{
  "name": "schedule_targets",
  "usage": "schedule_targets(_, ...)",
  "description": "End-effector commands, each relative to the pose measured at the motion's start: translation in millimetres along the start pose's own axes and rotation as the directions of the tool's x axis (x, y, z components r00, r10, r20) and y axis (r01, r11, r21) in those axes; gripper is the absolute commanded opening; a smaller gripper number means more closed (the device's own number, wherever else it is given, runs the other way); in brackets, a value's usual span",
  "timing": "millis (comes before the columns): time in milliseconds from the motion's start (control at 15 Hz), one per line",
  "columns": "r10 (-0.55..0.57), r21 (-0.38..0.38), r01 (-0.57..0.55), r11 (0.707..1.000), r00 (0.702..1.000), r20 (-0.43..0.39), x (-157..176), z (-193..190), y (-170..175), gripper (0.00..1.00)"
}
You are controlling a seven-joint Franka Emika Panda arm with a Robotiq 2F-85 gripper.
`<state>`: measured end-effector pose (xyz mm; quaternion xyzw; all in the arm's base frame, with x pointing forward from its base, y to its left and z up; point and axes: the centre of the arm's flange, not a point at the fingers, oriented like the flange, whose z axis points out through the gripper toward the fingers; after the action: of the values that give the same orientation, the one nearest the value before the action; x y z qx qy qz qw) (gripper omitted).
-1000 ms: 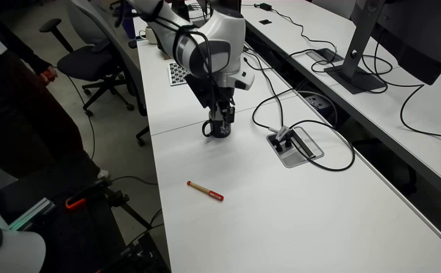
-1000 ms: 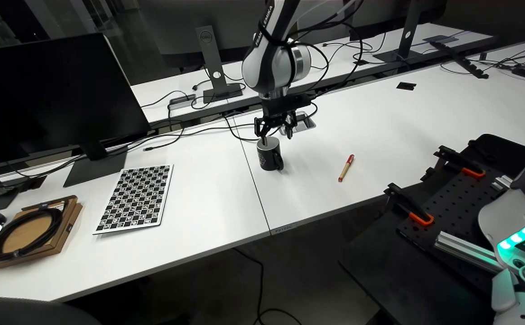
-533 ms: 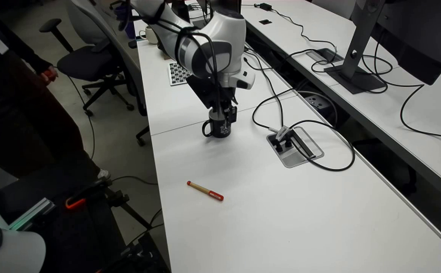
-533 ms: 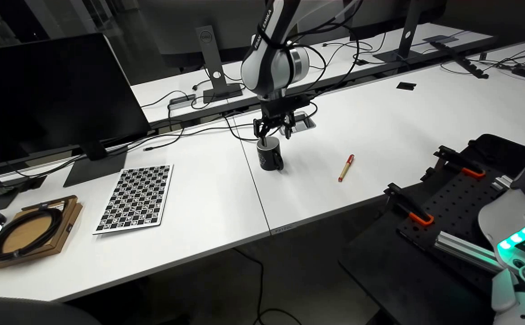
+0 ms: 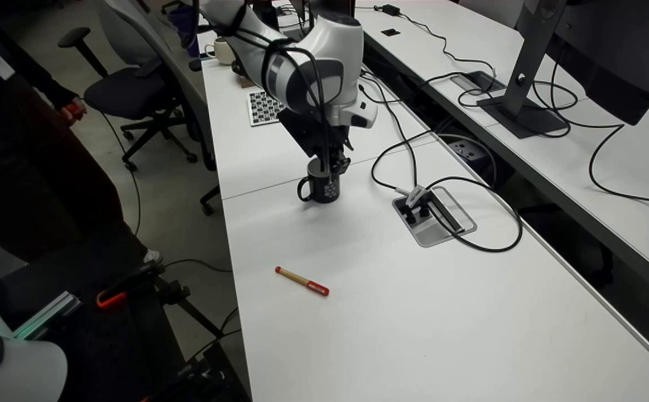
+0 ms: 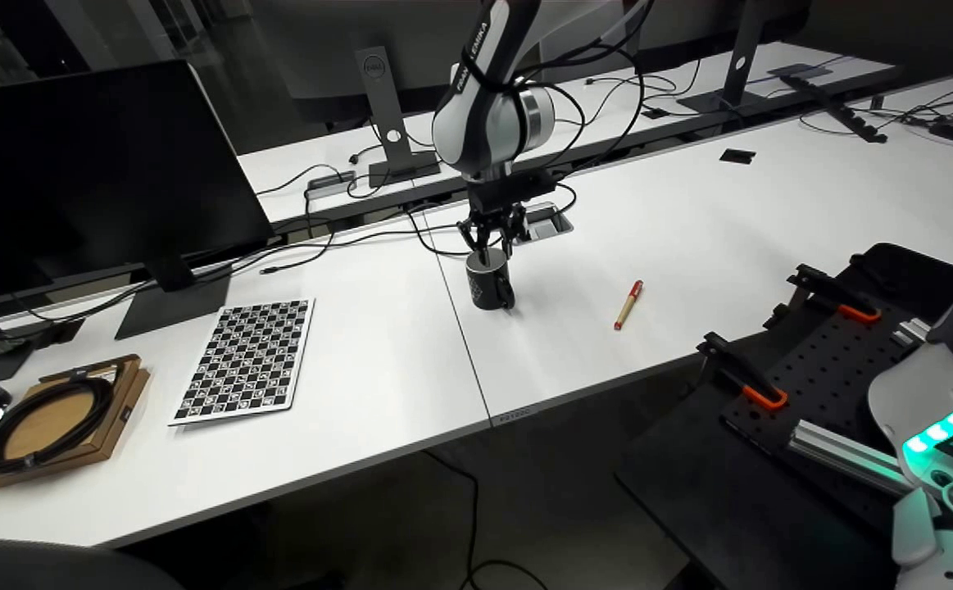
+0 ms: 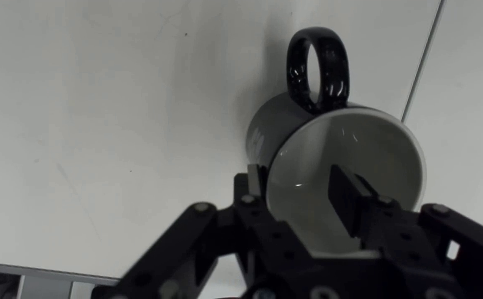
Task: Rotate the black cup on the table clockwise.
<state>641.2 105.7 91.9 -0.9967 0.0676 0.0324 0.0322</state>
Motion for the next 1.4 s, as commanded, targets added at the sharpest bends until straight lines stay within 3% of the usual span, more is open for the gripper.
schedule_targets(0, 0.0, -0.022, 0.0, 1.0, 1.0, 0.005, 12.0, 2.6, -2.0, 0.15)
schedule_targets(133, 0.014, -0.027, -0.014, 1.0, 1.0, 0.006, 12.2, 1.9, 1.1, 0.01)
schedule_targets(200, 0.025, -0.029, -0.025, 0.999, 1.0, 0.006, 11.6, 1.7, 3.6, 0.0)
schedule_targets(467, 0.076, -0.032, -0.075, 0.997, 0.997, 0.008, 6.5, 3.4, 8.5, 0.02)
schedule_targets(733, 0.216, -0.025, -0.216, 0.976, 0.976, 0.012, -4.0, 4.6, 8.2, 0.02)
schedule_targets(1000, 0.391, -0.016, -0.391, 0.92, 0.92, 0.019, -13.3, 1.9, 10.6, 0.02)
schedule_targets(1333, 0.578, 0.01, -0.579, 0.815, 0.815, 0.021, -33.2, -5.8, 12.2, 0.02)
